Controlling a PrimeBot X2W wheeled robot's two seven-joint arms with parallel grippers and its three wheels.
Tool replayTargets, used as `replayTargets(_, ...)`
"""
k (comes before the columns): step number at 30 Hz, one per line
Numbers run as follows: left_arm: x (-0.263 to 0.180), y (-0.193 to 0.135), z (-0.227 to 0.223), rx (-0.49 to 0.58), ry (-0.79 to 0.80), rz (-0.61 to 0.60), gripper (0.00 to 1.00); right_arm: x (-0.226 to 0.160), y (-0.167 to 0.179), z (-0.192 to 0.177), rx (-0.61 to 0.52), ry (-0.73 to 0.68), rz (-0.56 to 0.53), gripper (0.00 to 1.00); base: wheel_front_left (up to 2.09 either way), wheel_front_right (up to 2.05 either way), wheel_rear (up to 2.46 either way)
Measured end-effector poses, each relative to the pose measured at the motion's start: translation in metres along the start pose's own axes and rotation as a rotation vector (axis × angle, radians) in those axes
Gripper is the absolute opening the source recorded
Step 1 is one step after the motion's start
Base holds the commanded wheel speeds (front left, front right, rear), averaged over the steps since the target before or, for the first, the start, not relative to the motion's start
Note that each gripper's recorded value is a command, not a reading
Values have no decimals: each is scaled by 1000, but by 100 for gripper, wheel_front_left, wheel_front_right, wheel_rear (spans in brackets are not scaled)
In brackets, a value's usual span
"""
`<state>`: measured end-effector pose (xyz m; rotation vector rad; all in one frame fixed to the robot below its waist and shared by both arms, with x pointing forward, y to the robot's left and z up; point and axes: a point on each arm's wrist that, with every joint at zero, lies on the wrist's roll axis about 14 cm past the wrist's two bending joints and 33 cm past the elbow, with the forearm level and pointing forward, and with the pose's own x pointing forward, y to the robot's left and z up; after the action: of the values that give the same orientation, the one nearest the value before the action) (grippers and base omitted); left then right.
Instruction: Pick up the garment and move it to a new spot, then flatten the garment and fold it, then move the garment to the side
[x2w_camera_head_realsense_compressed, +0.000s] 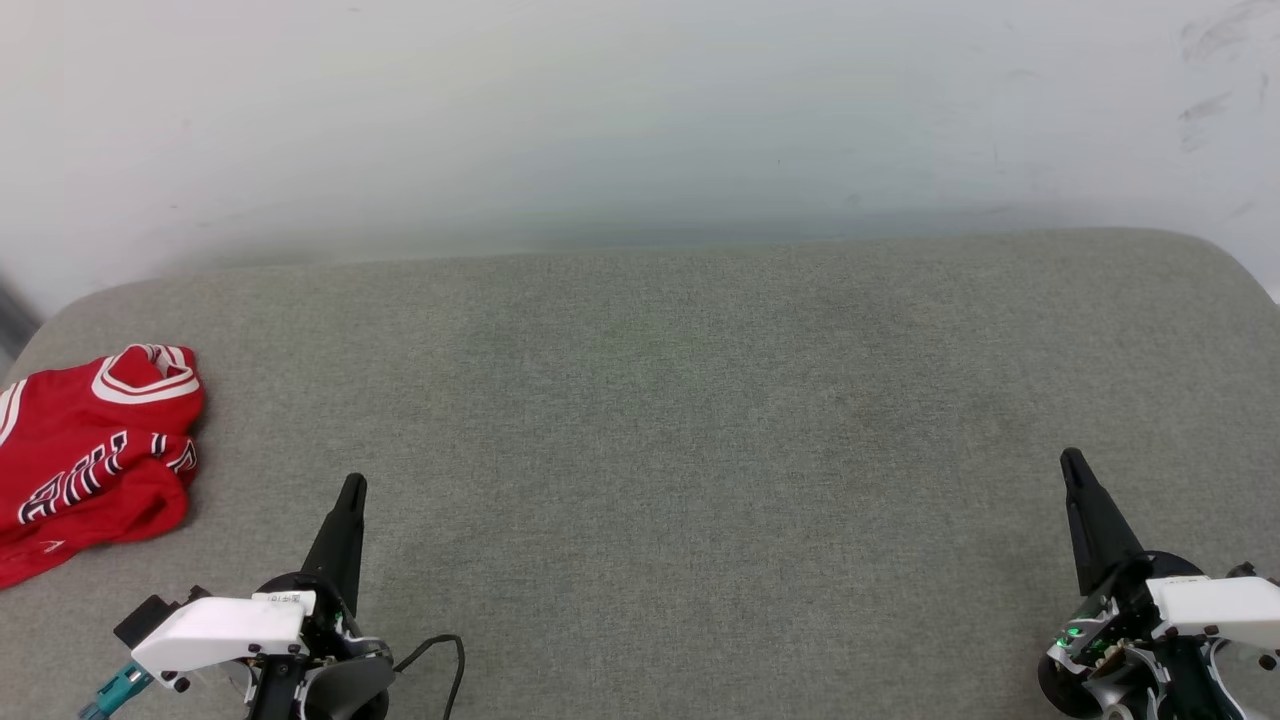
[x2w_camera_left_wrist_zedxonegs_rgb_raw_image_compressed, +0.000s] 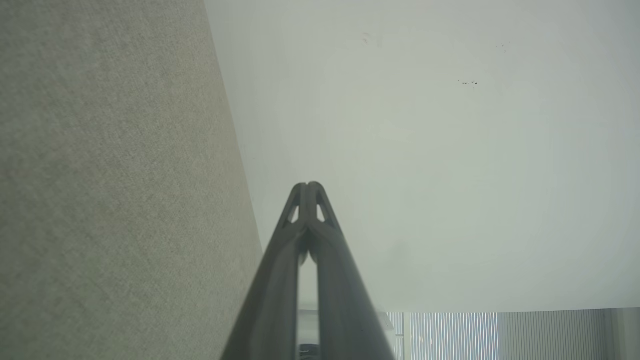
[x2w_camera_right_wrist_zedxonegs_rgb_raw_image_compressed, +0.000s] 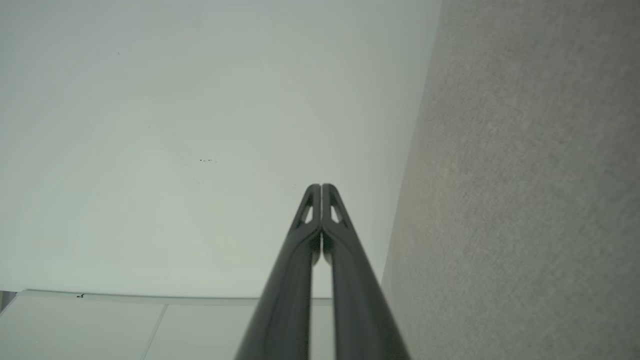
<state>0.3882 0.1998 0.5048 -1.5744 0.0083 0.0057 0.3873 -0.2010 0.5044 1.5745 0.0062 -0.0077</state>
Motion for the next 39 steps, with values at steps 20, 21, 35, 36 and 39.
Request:
replayTargets(20, 0, 0, 0, 0, 0, 0, 0, 0, 0, 0, 0, 0, 0, 0, 0, 0, 0)
replayTargets(21, 0, 0, 0, 0, 0, 0, 0, 0, 0, 0, 0, 0, 0, 0, 0, 0, 0)
replayTargets(35, 0, 0, 0, 0, 0, 0, 0, 0, 0, 0, 0, 0, 0, 0, 0, 0, 0)
replayTargets(36, 0, 0, 0, 0, 0, 0, 0, 0, 0, 0, 0, 0, 0, 0, 0, 0, 0)
replayTargets(39, 0, 0, 0, 0, 0, 0, 0, 0, 0, 0, 0, 0, 0, 0, 0, 0, 0)
